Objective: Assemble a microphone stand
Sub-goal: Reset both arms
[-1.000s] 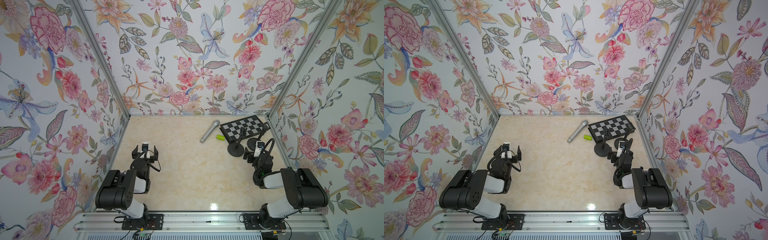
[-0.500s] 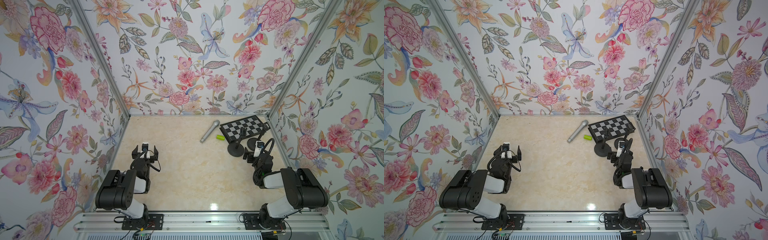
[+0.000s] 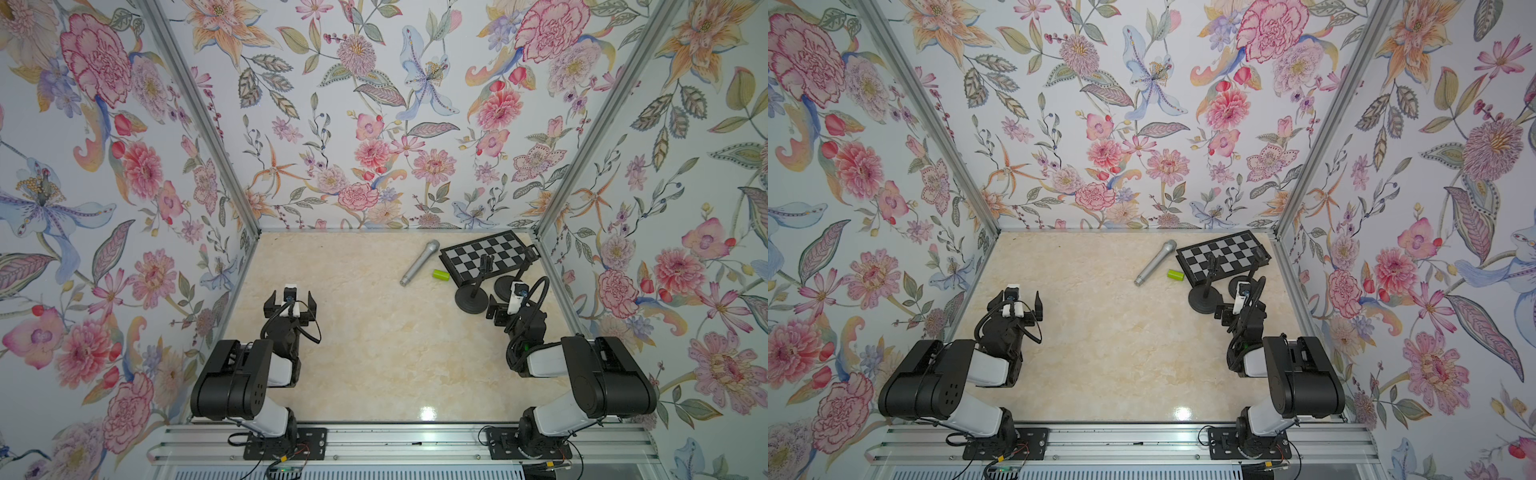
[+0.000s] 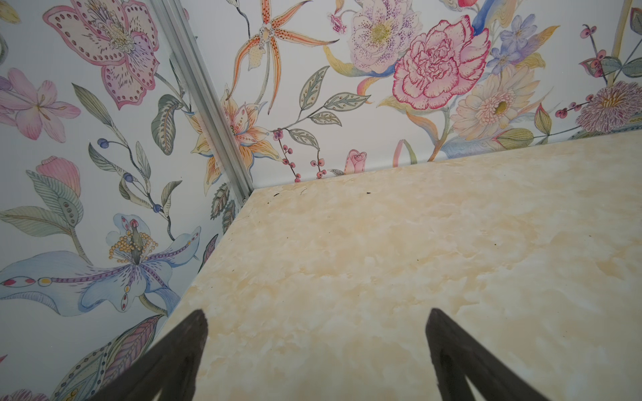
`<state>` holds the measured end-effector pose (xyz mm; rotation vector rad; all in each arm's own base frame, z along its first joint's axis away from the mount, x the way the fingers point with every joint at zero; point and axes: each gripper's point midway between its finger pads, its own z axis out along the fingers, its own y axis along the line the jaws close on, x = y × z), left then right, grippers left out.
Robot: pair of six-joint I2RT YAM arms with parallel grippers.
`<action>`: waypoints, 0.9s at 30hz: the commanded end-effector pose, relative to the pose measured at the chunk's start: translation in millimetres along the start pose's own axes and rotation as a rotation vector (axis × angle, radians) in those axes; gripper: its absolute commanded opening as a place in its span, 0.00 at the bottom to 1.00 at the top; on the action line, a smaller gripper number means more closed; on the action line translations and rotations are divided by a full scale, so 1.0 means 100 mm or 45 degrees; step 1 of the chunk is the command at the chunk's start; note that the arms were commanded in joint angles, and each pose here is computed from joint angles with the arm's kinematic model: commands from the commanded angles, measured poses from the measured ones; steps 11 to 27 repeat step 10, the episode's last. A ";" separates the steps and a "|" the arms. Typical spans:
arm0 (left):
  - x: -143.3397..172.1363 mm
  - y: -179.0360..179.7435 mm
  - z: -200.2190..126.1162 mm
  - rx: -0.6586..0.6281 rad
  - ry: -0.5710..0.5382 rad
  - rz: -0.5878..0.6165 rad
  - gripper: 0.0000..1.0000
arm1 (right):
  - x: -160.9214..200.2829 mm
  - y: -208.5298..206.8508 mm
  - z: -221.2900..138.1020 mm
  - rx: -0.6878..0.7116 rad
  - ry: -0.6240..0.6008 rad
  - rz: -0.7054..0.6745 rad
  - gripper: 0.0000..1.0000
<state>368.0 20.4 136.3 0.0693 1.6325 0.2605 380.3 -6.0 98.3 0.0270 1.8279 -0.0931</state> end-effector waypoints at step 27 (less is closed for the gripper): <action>-0.08 0.03 0.03 -0.011 -0.033 -0.017 0.99 | -0.10 0.01 0.03 -0.016 -0.030 -0.002 1.00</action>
